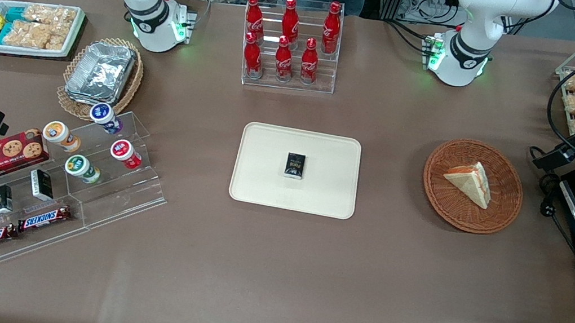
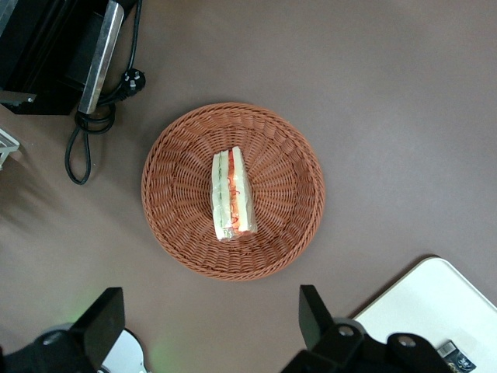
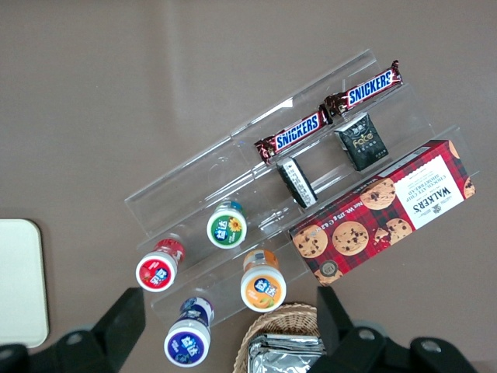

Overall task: Place sandwich from basket to tray
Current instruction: 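Lower the open left gripper onto the wrapped sandwich in the basket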

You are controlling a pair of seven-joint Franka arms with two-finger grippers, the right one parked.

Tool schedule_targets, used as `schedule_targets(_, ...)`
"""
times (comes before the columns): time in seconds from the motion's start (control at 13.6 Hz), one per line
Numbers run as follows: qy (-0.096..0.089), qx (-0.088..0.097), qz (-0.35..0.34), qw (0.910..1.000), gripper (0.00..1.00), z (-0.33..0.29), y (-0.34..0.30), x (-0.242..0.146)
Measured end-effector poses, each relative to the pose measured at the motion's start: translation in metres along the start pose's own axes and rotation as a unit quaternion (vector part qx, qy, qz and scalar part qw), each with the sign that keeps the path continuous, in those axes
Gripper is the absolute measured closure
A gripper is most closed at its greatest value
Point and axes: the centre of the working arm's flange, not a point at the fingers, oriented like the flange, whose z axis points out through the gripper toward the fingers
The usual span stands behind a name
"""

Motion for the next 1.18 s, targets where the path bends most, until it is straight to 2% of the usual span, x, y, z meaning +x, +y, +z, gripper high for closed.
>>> schedule_targets(0.3, 0.011, -0.002, -0.029, 0.9995, 0.00, 0.023, 0.014, -0.005)
schedule_targets(0.44, 0.016, 0.012, -0.064, 0.9978, 0.00, 0.064, 0.026, -0.008)
schedule_targets(0.52, 0.012, 0.022, -0.080, 0.9965, 0.00, 0.087, 0.033, -0.010)
schedule_targets(0.74, -0.016, 0.059, -0.106, 0.9925, 0.00, 0.150, 0.046, -0.010)
schedule_targets(0.96, -0.023, 0.067, -0.109, 0.9916, 0.00, 0.198, 0.044, -0.016)
schedule_targets(1.18, -0.016, 0.070, -0.108, 0.9916, 0.00, 0.224, 0.033, -0.021)
